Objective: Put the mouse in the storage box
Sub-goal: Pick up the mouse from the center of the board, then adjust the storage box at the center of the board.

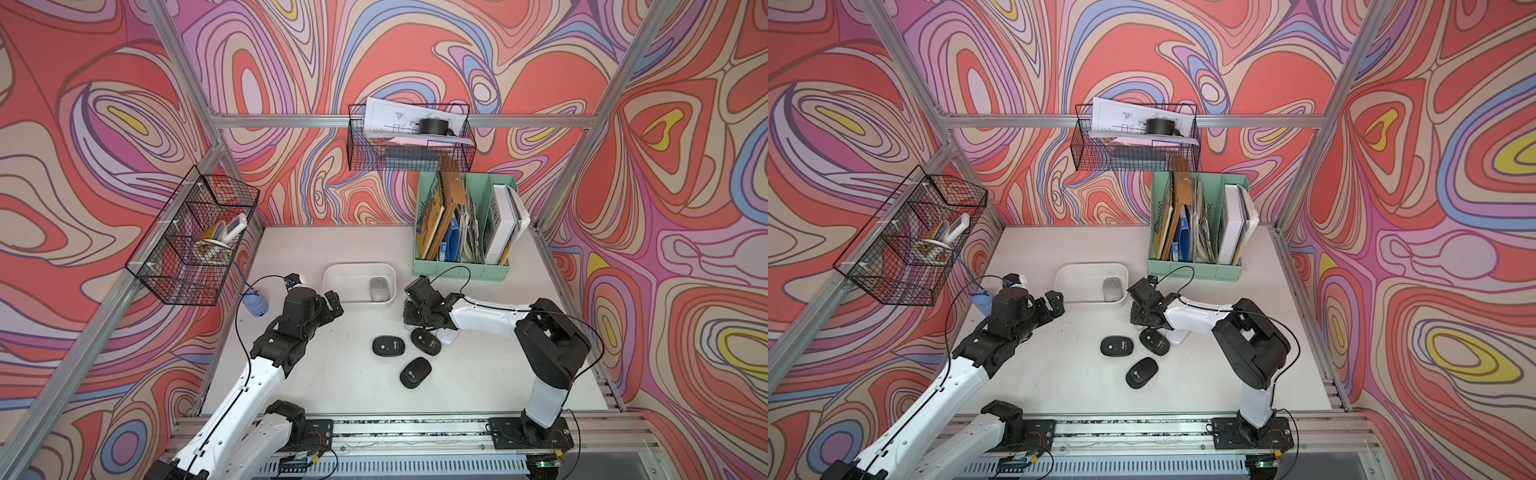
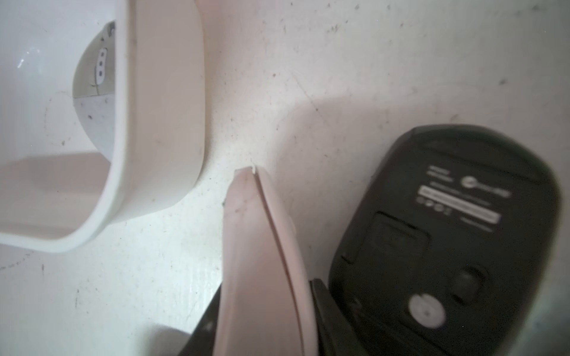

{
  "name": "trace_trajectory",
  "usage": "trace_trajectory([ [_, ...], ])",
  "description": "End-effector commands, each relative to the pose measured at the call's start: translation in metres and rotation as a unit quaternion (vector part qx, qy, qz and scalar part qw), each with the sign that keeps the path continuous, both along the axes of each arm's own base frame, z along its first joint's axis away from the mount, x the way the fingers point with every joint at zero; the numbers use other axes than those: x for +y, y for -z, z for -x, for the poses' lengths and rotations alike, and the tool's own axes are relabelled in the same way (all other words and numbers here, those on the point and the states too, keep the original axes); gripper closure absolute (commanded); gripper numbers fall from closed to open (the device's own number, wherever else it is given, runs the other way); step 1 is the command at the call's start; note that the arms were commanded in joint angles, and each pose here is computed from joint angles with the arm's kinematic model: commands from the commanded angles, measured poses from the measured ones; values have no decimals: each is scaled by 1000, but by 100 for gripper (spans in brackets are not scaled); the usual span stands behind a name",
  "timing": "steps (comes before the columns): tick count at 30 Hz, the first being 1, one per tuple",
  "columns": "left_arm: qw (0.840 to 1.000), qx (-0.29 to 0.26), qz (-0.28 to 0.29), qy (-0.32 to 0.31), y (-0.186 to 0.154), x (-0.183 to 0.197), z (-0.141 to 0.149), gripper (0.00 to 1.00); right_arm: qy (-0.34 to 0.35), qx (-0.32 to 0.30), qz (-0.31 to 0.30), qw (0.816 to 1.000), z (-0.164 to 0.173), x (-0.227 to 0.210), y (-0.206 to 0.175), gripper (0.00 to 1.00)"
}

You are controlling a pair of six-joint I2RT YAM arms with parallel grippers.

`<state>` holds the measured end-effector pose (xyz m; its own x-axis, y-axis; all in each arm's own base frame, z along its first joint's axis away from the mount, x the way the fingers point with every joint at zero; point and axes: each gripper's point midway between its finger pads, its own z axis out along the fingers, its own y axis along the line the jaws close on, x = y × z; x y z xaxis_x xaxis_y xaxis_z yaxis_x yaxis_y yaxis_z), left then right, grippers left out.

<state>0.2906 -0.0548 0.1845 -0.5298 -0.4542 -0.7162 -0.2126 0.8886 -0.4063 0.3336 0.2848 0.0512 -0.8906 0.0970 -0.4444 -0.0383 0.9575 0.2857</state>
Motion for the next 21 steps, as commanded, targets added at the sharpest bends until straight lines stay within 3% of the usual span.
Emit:
trace_trajectory([
  [1, 1000, 12, -21, -20, 3, 14, 11, 1, -9, -58, 24, 998, -14, -5, -50, 73],
  [9, 999, -17, -24, -28, -12, 22, 24, 1, -70, -89, 26, 993, -34, 31, -93, 73],
  [21, 999, -3, -26, -21, -7, 19, 23, 1, -113, -58, 22, 992, -62, 102, -63, 72],
])
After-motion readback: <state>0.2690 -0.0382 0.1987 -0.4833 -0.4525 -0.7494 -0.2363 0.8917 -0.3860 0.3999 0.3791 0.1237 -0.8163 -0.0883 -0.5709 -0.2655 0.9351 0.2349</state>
